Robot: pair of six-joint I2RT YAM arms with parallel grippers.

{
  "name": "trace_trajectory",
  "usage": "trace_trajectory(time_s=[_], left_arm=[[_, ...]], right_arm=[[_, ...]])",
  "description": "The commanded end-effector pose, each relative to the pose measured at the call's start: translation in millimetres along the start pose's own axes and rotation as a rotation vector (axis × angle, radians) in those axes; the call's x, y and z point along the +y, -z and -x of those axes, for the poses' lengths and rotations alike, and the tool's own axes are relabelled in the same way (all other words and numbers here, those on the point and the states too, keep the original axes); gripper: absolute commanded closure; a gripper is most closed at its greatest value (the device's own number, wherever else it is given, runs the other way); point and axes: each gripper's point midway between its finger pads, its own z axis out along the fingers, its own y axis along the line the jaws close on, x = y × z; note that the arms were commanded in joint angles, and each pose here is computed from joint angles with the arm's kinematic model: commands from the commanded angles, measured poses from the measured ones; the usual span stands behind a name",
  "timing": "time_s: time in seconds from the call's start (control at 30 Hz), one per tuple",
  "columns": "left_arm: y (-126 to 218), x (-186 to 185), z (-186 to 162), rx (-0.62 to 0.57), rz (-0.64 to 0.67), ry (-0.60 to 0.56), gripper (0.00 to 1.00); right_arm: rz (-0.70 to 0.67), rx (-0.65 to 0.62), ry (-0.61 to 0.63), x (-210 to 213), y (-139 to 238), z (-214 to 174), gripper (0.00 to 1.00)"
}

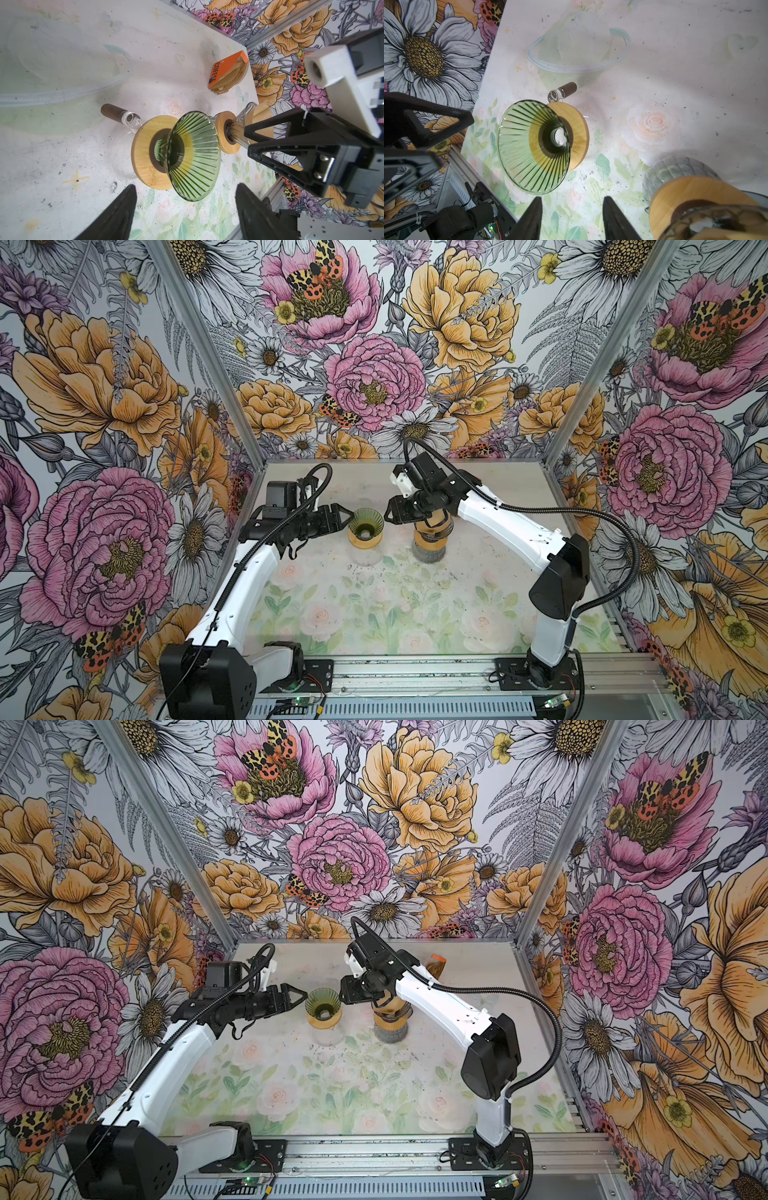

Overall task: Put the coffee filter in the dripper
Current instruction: 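Lower the green dripper onto the ring while left gripper closes around it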

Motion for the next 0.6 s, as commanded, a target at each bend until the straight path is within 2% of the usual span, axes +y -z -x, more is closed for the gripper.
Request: trace_trajectory(time_s=[0.0, 0.17, 0.57], left_arm=[[0, -7, 10, 0.002, -0.031, -0.059, 0.30], [-10, -3, 14, 0.024, -0.032, -0.066, 0.35], [-28, 7, 8, 0.079, -0.032, -0.090, 0.45]], right_arm=[[0.079, -0.145, -0.054, 15, 10, 24, 0.55], [0.090, -0.158, -0.136, 13, 1, 26, 0.65], [0.102, -0.121, -0.210, 10, -25, 17, 0.74]])
